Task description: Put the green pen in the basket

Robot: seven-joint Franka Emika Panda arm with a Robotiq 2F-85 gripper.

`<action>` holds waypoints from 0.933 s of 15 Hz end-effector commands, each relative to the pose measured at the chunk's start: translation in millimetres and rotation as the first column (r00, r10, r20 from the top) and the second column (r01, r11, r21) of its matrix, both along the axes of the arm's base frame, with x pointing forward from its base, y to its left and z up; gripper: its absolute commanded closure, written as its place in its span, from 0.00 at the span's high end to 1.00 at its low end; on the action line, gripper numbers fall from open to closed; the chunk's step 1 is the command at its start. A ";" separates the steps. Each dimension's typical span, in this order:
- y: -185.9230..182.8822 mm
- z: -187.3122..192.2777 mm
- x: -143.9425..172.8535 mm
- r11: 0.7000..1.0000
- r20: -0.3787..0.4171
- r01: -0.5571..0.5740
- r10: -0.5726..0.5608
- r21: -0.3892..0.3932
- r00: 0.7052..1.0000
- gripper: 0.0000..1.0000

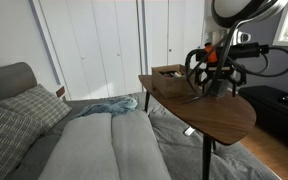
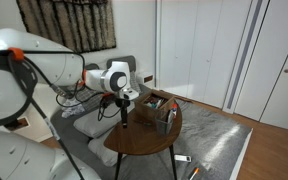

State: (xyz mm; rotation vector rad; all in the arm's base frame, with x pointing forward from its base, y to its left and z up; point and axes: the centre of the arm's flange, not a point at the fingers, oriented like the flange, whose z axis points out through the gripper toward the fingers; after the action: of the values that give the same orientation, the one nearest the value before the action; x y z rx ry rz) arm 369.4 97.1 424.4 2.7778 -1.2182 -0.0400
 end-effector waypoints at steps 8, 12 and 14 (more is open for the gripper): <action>-23.7 2.6 48.6 0.935 0.113 0.355 -0.351 -0.012 0.930 1.00; -18.6 -11.9 77.8 0.920 0.153 0.391 -0.384 -0.018 0.911 0.98; -12.3 -20.7 87.5 0.918 0.173 0.397 -0.389 -0.013 0.905 0.84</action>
State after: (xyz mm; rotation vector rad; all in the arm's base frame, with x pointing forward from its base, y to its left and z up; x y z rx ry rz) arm 430.3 71.2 414.8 2.5202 -1.7504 0.1347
